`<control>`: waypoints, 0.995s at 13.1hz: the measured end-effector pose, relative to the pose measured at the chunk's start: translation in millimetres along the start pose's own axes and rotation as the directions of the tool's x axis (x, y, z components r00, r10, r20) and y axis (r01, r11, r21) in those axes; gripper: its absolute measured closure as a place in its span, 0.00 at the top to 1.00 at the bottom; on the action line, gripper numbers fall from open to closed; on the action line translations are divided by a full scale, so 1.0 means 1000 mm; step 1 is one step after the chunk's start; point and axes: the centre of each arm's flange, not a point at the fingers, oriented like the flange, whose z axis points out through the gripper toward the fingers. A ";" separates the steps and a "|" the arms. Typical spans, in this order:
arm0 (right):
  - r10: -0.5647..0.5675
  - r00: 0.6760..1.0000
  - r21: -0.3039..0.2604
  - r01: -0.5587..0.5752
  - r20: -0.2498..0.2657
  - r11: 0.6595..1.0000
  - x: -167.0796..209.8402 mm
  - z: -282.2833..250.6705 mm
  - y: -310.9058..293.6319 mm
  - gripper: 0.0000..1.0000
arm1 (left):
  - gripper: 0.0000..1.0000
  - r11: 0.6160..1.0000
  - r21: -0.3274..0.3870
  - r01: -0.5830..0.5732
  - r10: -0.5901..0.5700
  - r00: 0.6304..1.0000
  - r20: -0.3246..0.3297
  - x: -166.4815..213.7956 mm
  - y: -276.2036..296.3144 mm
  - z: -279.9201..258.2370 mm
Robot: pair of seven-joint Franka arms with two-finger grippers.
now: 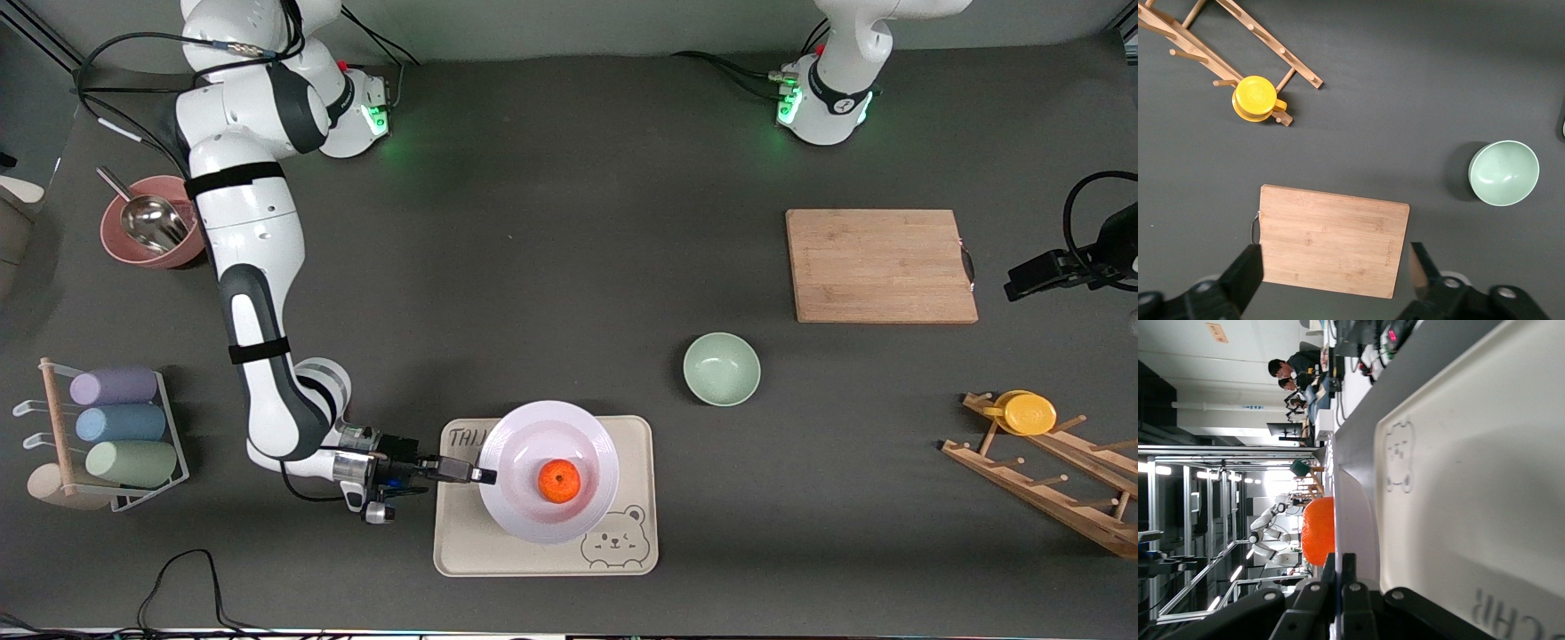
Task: Place orange and plate with both arms
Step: 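Set the plate down on the tray and open the right gripper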
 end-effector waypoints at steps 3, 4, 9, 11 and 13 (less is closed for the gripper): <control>-0.017 1.000 -0.042 0.017 -0.013 0.999 -0.008 0.002 0.038 0.04 | 0.88 1.000 0.013 -0.006 0.006 1.000 0.014 -0.001 -0.003 0.004; -0.020 1.000 -0.045 0.019 -0.012 0.999 -0.009 0.003 0.042 0.04 | 0.96 1.000 0.014 -0.021 0.021 1.000 0.022 -0.001 -0.004 0.008; -0.025 0.999 -0.055 0.024 -0.021 0.998 -0.008 0.004 0.041 0.04 | 1.00 0.999 0.010 -0.045 0.045 0.998 0.046 -0.017 -0.007 -0.002; -0.037 0.999 -0.069 0.036 -0.012 0.997 -0.007 0.004 0.039 0.04 | 1.00 0.999 0.009 -0.045 0.045 0.998 0.053 -0.019 -0.008 -0.003; -0.041 0.999 -0.113 0.042 0.013 0.993 -0.004 0.002 0.034 0.22 | 1.00 0.999 0.009 -0.045 0.044 0.997 0.062 -0.020 -0.008 -0.002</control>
